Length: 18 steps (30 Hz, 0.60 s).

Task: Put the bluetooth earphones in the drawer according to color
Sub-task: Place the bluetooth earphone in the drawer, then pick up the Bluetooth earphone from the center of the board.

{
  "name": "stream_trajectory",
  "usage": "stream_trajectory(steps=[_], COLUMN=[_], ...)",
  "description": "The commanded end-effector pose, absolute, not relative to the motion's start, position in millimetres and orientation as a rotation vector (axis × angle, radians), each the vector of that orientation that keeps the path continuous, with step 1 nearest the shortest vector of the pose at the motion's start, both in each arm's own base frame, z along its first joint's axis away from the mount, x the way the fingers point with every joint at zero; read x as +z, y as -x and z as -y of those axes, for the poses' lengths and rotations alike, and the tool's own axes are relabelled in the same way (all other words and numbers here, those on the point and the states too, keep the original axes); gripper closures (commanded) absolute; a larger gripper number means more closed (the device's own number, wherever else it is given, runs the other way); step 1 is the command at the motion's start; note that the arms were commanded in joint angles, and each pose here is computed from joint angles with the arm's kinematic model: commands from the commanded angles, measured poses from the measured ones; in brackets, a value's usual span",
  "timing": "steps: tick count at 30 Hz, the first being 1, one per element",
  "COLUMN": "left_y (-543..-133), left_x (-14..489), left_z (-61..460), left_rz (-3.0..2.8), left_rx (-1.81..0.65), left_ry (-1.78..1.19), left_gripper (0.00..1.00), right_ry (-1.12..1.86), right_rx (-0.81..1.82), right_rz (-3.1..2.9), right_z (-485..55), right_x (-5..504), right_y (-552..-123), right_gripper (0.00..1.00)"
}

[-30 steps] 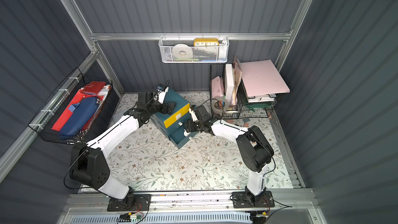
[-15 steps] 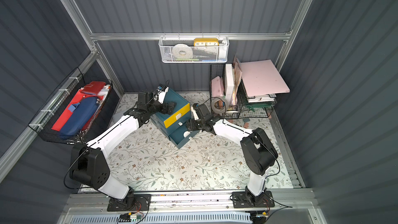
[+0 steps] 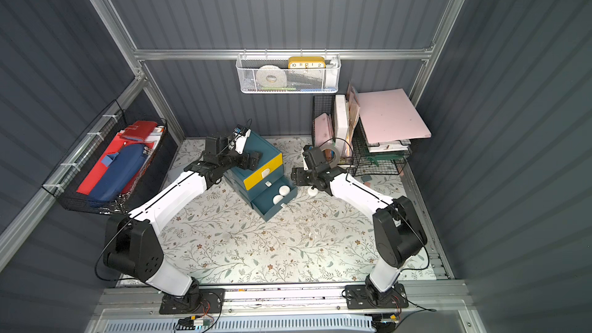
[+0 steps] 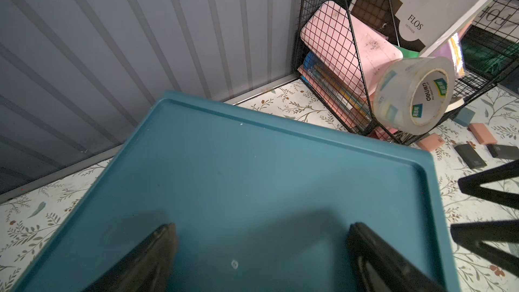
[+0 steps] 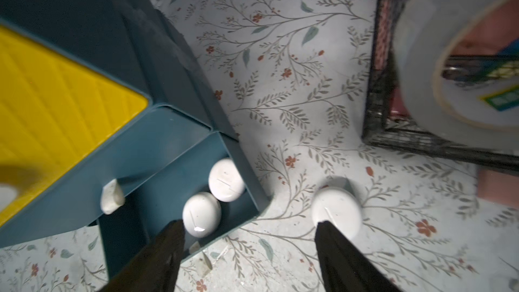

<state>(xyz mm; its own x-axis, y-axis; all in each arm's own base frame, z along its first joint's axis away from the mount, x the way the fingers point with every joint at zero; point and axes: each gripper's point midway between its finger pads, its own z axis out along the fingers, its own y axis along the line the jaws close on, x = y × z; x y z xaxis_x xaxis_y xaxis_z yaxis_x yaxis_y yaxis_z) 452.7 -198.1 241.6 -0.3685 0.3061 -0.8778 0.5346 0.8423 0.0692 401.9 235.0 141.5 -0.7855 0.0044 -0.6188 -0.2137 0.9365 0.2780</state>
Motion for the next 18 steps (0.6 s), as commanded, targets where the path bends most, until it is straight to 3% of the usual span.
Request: stream_trajectory(steps=[1,18], left_y=[-421.5,-421.4], left_x=[162.0,161.3], left_z=[190.4,190.0], left_rz=[-2.251,-2.252], left_rx=[-0.235,-0.234], left_ry=[-0.726,-0.727], left_gripper=[0.01,0.01], right_ry=[0.079,-0.016], right_rx=[0.324,0.165], right_rz=[-2.497,-2.693], right_z=[-211.7,-189.7], right_x=[136.8,75.2], right_y=[-402.0,-404.6], right_gripper=[0.22,0.22])
